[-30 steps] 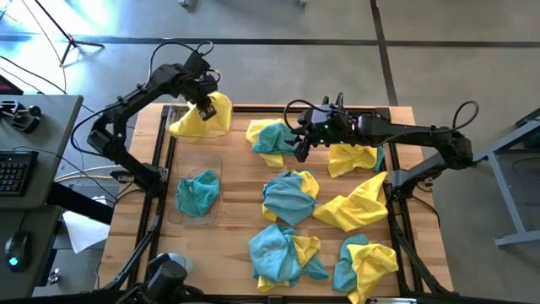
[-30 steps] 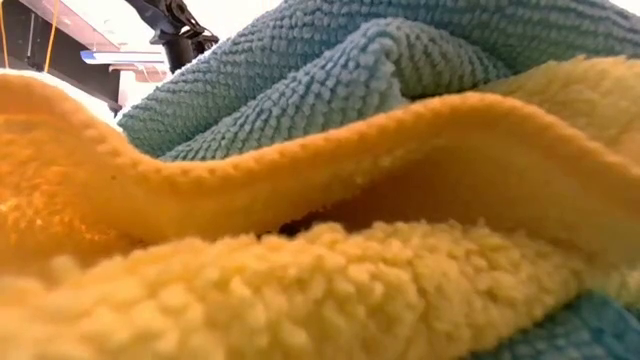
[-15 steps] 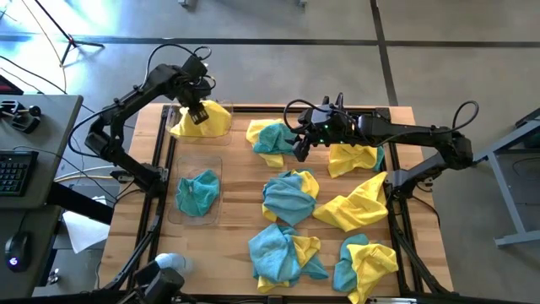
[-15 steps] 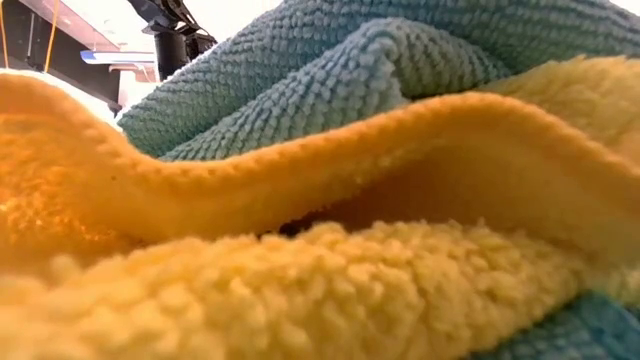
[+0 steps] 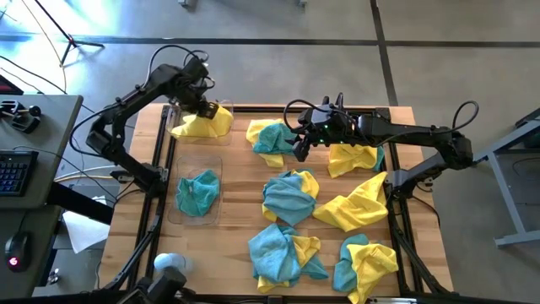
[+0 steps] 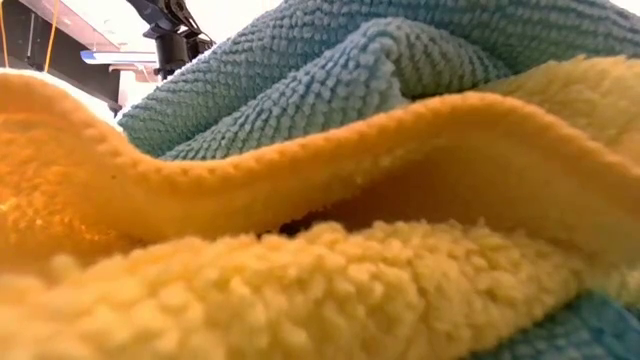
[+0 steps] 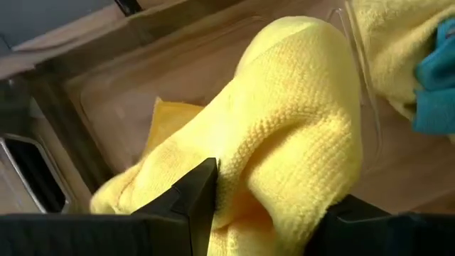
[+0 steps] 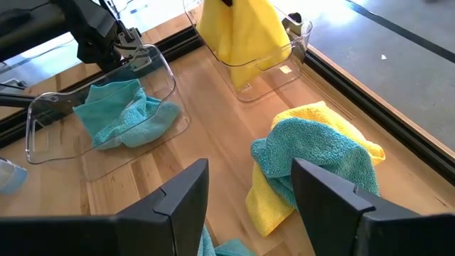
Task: Sort microfiber towel by color & place in baskets
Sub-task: Put the yellow microfiber cloth into the top transparent bin
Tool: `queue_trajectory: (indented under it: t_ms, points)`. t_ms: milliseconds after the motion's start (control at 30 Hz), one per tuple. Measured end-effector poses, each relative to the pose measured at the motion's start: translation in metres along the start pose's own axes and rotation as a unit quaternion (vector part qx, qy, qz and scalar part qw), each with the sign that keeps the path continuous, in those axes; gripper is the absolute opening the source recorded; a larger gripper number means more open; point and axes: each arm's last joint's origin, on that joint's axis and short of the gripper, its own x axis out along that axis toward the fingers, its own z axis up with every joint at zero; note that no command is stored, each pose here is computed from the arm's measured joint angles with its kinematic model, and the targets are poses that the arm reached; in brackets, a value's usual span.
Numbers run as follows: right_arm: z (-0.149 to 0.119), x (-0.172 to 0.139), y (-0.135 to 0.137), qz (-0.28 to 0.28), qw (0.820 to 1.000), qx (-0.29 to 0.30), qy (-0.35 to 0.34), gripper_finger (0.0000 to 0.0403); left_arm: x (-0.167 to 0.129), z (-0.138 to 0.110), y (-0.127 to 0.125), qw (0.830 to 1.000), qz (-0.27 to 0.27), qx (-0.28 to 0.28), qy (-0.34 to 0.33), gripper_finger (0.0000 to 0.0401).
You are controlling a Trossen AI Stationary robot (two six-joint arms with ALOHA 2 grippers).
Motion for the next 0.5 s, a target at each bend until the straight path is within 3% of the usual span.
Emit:
queue_trajectory:
  t_ms: [233,500]
  points:
    - [0.000,0.000,0.000,0.000,1.000,-0.001,0.000,0.0195,0.034,0.014,-0.002,0.997,0.032,-0.059,0.040,0.0138]
    - [-0.001,0.000,0.000,-0.001,1.000,-0.007,0.008,0.0195,0.071,0.024,-0.004,0.991,0.057,-0.087,0.090,0.0138]
